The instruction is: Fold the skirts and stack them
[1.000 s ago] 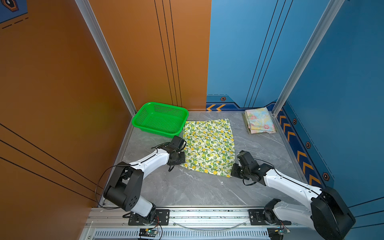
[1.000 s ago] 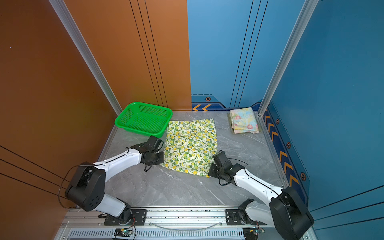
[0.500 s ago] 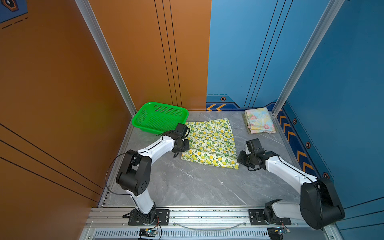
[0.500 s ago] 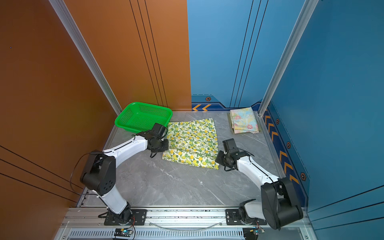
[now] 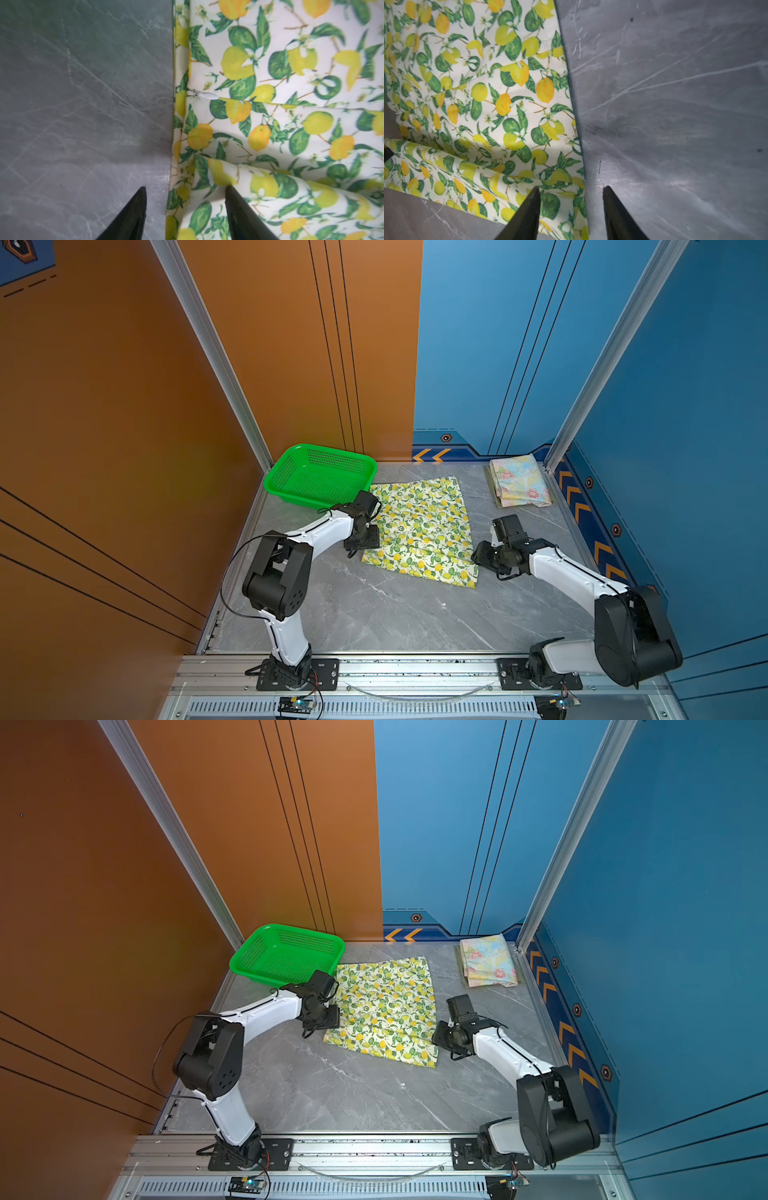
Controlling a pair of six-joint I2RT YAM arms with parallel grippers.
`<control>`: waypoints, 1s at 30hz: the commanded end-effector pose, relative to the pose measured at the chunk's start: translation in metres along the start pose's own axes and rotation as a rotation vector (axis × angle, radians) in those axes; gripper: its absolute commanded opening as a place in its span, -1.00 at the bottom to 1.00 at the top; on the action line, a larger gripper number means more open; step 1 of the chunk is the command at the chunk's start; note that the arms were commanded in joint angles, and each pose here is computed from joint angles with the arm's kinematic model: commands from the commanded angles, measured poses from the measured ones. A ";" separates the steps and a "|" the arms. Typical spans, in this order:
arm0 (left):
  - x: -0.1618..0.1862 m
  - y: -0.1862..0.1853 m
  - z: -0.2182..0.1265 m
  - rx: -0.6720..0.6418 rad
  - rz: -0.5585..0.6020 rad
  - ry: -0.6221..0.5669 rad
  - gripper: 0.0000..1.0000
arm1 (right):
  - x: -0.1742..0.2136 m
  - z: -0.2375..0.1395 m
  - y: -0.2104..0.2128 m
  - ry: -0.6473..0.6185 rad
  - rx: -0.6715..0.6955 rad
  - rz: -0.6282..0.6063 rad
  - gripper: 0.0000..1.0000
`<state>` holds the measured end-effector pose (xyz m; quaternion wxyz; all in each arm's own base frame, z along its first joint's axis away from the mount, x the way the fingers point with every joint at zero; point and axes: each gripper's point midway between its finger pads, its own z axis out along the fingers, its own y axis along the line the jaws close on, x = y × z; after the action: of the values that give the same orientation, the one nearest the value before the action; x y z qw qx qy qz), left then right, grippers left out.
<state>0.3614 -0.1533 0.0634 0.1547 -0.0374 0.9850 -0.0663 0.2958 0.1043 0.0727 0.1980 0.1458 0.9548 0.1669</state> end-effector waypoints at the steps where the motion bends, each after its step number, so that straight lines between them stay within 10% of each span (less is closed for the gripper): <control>1: 0.010 0.009 -0.023 -0.017 -0.009 -0.020 0.29 | 0.013 -0.023 -0.012 -0.005 0.046 -0.018 0.04; 13: 0.070 0.037 -0.015 -0.052 -0.046 0.047 0.32 | 0.082 -0.039 -0.025 0.014 0.022 -0.051 0.00; 24: 0.058 0.014 0.006 0.021 -0.052 0.041 0.31 | 0.079 0.004 0.000 0.047 -0.047 -0.060 -0.12; 30: 0.053 -0.001 0.013 0.076 -0.045 0.046 -0.20 | 0.071 0.020 0.016 0.054 -0.099 -0.057 -0.53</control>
<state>0.3060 -0.1466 0.0297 0.1230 -0.0564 0.9874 -0.0814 0.2296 0.1365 0.0290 0.1616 0.1097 0.9634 0.1837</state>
